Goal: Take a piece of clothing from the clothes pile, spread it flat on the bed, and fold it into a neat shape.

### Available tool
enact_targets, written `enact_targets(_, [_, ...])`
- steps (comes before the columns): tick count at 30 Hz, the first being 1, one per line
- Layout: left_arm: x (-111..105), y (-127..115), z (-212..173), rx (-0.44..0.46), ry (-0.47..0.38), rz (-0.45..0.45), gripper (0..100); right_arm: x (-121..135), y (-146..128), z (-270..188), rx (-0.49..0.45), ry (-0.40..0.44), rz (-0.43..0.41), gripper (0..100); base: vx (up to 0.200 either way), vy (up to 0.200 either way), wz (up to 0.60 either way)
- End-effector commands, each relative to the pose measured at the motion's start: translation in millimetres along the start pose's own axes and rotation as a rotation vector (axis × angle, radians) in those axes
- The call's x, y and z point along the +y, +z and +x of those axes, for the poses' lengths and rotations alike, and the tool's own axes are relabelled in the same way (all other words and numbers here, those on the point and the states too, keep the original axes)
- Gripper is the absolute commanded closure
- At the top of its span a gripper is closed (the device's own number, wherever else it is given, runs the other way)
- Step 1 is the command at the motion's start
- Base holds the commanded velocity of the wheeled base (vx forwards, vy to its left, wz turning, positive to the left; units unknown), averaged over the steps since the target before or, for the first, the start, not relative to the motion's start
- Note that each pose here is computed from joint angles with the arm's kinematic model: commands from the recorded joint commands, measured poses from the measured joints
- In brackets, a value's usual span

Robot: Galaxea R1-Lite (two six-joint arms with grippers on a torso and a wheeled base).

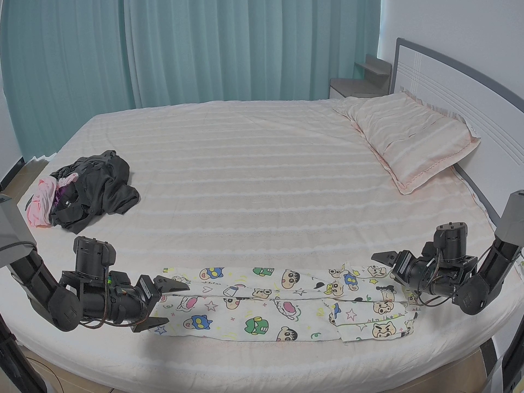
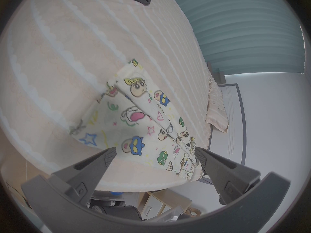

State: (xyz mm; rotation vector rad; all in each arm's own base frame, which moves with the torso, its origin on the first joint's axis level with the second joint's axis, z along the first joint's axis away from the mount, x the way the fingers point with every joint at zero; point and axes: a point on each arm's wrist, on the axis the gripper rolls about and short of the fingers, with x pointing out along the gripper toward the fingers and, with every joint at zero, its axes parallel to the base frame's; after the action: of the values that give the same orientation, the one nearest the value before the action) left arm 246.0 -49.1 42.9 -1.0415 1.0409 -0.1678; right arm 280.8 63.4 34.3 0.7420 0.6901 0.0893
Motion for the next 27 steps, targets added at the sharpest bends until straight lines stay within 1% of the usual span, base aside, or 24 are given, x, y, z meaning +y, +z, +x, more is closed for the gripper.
enact_targets(1, [1.8,1.8,-0.1,-0.005,0.004,-0.007,0,1.5,0.9,-1.5,-0.004,0.007,-0.001,0,0.000,0.200,0.00])
enact_targets(6, [1.7,4.2,-2.3,-0.032,-0.020,0.002,0,1.3,0.6,-1.7,-0.003,0.006,-0.001,0,0.000,0.200,0.00])
enact_targets(8, [3.4,2.4,-3.2,-0.029,-0.018,0.003,0,1.5,1.4,-1.9,-0.006,0.007,-0.001,0,0.000,0.200,0.00])
enact_targets(11, [2.3,2.6,-3.3,-0.036,-0.029,0.015,0,2.3,2.6,-3.1,-0.012,0.011,-0.001,0,0.000,0.000,0.00])
enact_targets(14, [-3.2,4.4,-2.1,-0.051,-0.058,0.043,0,4.4,4.7,-5.8,-0.022,0.020,0.001,0,0.000,0.000,0.00])
enact_targets(16, [-9.6,4.5,1.6,-0.063,-0.076,0.069,0,5.7,5.8,-6.8,-0.028,0.025,0.000,0,0.000,0.000,0.00])
enact_targets(18, [-24.0,7.4,10.6,-0.100,-0.077,0.101,0,5.7,5.7,-7.2,-0.028,0.025,0.000,0,0.000,0.000,0.00])
enact_targets(19, [-27.6,8.1,16.3,-0.113,-0.064,0.107,0,5.4,5.4,-7.4,-0.027,0.024,0.001,0,0.000,0.000,0.00])
enact_targets(21, [-33.4,9.0,36.8,-0.142,0.000,0.125,0,5.4,5.9,-7.7,-0.029,0.024,0.003,0,0.000,0.000,0.00])
enact_targets(22, [-37.3,12.6,49.4,-0.171,0.036,0.148,0,5.4,5.9,-7.7,-0.029,0.024,0.003,0,0.000,0.000,0.00])
enact_targets(23, [-37.3,12.8,51.8,-0.175,0.046,0.152,0,5.4,5.9,-7.7,-0.029,0.024,0.003,0,0.000,0.000,0.00])
enact_targets(24, [-38.3,16.1,63.3,-0.183,0.076,0.178,0,5.4,5.9,-7.7,-0.028,0.025,0.003,0,0.000,0.000,0.00])
enact_targets(27, [-44.7,18.0,76.0,-0.168,0.084,0.208,0,5.4,5.9,-7.7,-0.029,0.024,0.003,0,0.000,0.000,0.00])
